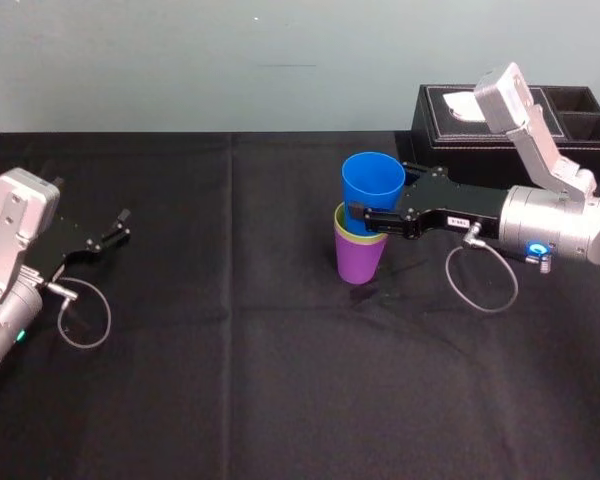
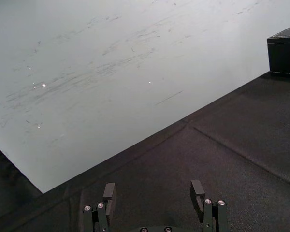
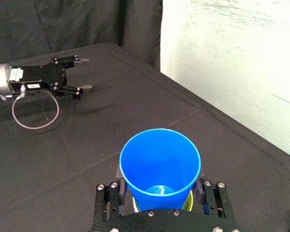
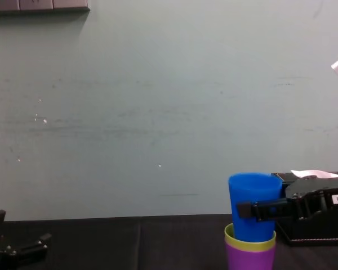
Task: Stack the three plastic cups sequentially using one hand.
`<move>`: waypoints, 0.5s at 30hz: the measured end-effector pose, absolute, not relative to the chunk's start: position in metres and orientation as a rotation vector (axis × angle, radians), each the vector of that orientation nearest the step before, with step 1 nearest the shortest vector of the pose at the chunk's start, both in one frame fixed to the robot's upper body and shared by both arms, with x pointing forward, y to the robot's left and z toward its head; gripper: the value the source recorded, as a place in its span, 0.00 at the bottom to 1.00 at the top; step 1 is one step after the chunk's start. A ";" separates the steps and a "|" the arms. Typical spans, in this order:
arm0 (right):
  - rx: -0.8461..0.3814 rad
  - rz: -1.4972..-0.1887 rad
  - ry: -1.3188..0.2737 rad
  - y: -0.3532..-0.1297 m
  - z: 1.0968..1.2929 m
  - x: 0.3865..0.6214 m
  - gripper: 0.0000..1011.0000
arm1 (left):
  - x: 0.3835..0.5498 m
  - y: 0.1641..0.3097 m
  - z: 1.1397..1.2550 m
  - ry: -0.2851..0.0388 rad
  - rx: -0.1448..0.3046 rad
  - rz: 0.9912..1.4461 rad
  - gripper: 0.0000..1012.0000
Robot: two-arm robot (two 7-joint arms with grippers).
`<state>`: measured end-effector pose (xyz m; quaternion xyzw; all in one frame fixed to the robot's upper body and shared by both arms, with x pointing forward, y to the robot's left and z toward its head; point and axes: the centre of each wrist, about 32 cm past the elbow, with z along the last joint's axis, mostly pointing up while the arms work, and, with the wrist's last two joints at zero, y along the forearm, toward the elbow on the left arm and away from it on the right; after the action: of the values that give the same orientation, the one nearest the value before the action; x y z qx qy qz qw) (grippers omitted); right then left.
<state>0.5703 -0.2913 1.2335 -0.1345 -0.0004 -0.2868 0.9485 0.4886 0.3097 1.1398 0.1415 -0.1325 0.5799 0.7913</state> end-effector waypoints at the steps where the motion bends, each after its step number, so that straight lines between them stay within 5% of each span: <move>1: -0.274 -0.584 -0.001 -0.291 1.234 0.570 0.80 | 0.489 0.310 1.140 -0.285 0.304 1.248 1.00; 9: -0.273 -0.583 -0.002 -0.291 1.234 0.570 0.99 | 0.489 0.310 1.140 -0.285 0.304 1.248 1.00; 15: -0.273 -0.583 -0.002 -0.291 1.234 0.570 0.99 | 0.489 0.310 1.140 -0.285 0.304 1.248 1.00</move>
<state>0.5704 -0.2910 1.2340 -0.1342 -0.0010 -0.2865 0.9486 0.4886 0.3097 1.1398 0.1415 -0.1325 0.5799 0.7913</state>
